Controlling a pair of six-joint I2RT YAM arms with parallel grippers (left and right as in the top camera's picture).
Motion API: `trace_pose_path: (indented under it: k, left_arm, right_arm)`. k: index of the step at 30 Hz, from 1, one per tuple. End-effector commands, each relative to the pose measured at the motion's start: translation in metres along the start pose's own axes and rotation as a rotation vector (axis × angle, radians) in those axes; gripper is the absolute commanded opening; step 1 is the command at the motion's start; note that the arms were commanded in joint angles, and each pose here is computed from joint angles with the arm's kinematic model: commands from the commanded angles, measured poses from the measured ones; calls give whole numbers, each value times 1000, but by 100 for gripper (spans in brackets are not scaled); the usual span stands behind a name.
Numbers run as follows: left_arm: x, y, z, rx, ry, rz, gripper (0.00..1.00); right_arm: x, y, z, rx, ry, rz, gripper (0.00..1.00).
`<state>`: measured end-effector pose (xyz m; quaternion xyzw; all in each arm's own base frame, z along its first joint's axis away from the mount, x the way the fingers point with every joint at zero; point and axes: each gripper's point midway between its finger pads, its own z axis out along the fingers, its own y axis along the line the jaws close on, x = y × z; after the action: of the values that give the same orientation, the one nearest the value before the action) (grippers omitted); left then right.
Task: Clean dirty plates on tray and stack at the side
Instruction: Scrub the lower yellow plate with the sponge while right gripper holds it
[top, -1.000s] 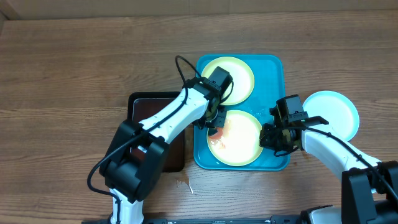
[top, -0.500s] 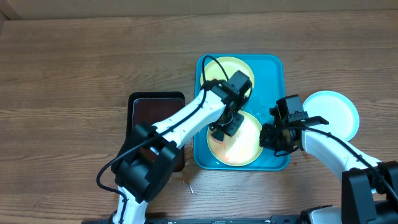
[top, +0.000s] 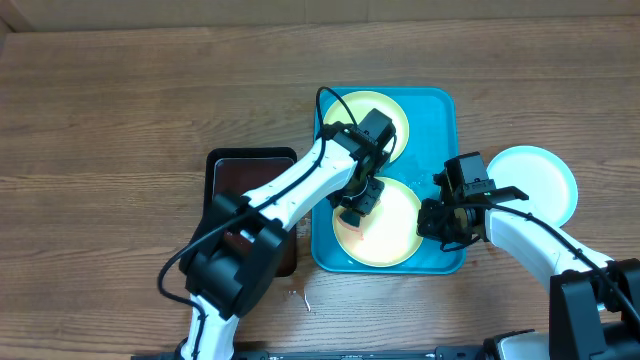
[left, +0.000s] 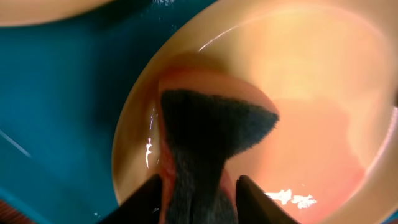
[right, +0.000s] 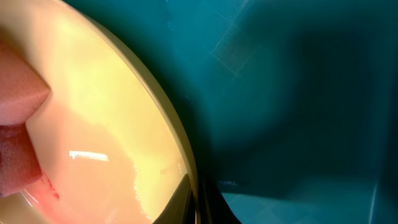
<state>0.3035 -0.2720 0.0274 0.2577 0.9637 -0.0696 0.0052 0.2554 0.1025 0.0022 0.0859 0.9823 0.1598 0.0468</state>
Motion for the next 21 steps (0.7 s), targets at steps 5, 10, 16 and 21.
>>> trace_pose_path:
  k: [5,10,16,21]
  left_arm:
    - [19,8,34,1,121,53,4]
    - [4,-16,12,110,90,37,4]
    - [-14,-56,4,319,59,-106,4]
    - [-2,-69,16,394,151,-172,4]
  right_arm:
    - [11,-11,5,46,29,11,4]
    - [11,-11,5,46,29,11,4]
    - [12,-11,5,49,35,13,4]
    - [13,-12,5,50,37,14,4]
